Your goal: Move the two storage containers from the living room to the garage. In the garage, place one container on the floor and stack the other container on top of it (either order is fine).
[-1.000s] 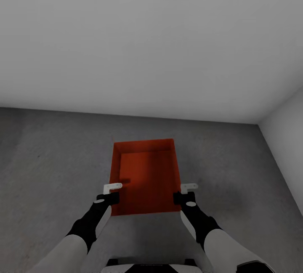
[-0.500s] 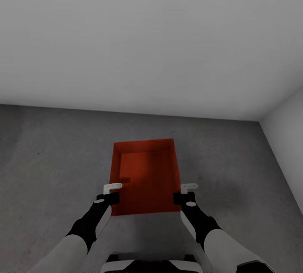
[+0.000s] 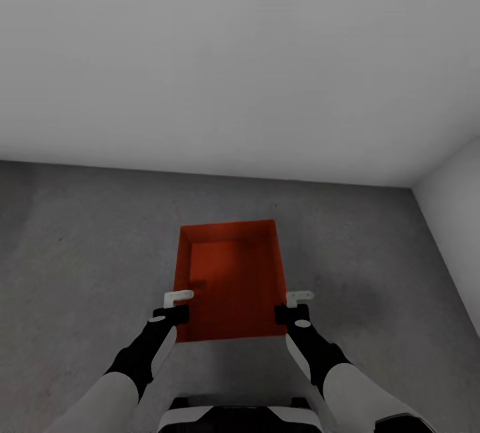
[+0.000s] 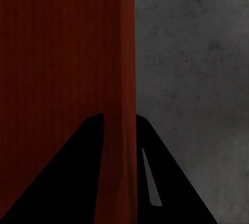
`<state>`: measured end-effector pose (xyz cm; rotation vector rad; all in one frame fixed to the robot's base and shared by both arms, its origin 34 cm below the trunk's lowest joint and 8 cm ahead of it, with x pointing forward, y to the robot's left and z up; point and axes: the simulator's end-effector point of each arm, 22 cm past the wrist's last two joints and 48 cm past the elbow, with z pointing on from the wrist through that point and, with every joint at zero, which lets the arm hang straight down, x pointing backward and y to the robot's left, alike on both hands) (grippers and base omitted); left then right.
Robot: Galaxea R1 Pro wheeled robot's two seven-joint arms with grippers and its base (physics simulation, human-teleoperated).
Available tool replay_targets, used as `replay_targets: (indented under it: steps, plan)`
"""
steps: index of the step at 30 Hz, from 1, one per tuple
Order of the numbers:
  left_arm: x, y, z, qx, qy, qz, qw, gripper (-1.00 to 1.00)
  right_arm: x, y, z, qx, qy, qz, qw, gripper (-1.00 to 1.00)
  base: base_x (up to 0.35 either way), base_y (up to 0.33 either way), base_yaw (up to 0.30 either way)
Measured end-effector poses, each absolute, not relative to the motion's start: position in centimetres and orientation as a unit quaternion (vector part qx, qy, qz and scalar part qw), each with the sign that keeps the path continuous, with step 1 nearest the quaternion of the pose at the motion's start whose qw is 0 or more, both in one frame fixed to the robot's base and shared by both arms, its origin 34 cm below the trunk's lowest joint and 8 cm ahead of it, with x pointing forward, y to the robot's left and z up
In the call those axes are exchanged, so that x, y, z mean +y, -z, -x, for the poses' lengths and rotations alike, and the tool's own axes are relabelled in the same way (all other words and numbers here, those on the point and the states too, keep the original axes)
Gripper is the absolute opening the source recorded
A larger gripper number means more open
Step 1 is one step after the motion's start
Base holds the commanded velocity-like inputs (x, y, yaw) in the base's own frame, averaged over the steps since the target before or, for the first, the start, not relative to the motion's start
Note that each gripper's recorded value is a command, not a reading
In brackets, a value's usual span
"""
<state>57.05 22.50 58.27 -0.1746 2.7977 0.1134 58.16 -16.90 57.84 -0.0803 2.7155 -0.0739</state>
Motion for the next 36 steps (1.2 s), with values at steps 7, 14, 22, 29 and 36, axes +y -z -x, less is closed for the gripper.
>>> replay_targets:
  steps: [7, 14, 22, 29, 36]
  plan:
    - [22.5, -57.8, -56.6, 0.984, -0.040, 0.061, 0.162, -1.00, -16.9, -57.3, -57.7, 0.978, 0.026, 0.029, 0.205, -1.00, 0.000, 0.000, 0.000]
    - [22.5, -57.3, -56.1, 0.985, -0.041, 0.061, 0.156, -1.00, -16.9, -56.8, -57.2, 0.979, 0.026, 0.029, 0.199, -1.00, 0.000, 0.000, 0.000]
    - [22.5, -56.7, -55.6, 0.986, -0.041, 0.061, 0.150, -1.00, -16.9, -56.3, -56.7, 0.980, 0.026, 0.029, 0.194, -1.00, 0.000, 0.000, 0.000]
    - [22.5, -56.6, -55.5, 0.986, -0.041, 0.061, 0.150, -1.00, -16.9, -56.2, -56.6, 0.980, 0.026, 0.030, 0.193, -1.00, 0.000, 0.000, 0.000]
    - [22.5, -56.7, -55.6, 0.986, -0.041, 0.060, 0.150, -1.00, -16.9, -56.2, -56.6, 0.980, 0.026, 0.029, 0.193, -1.00, 0.000, 0.000, 0.000]
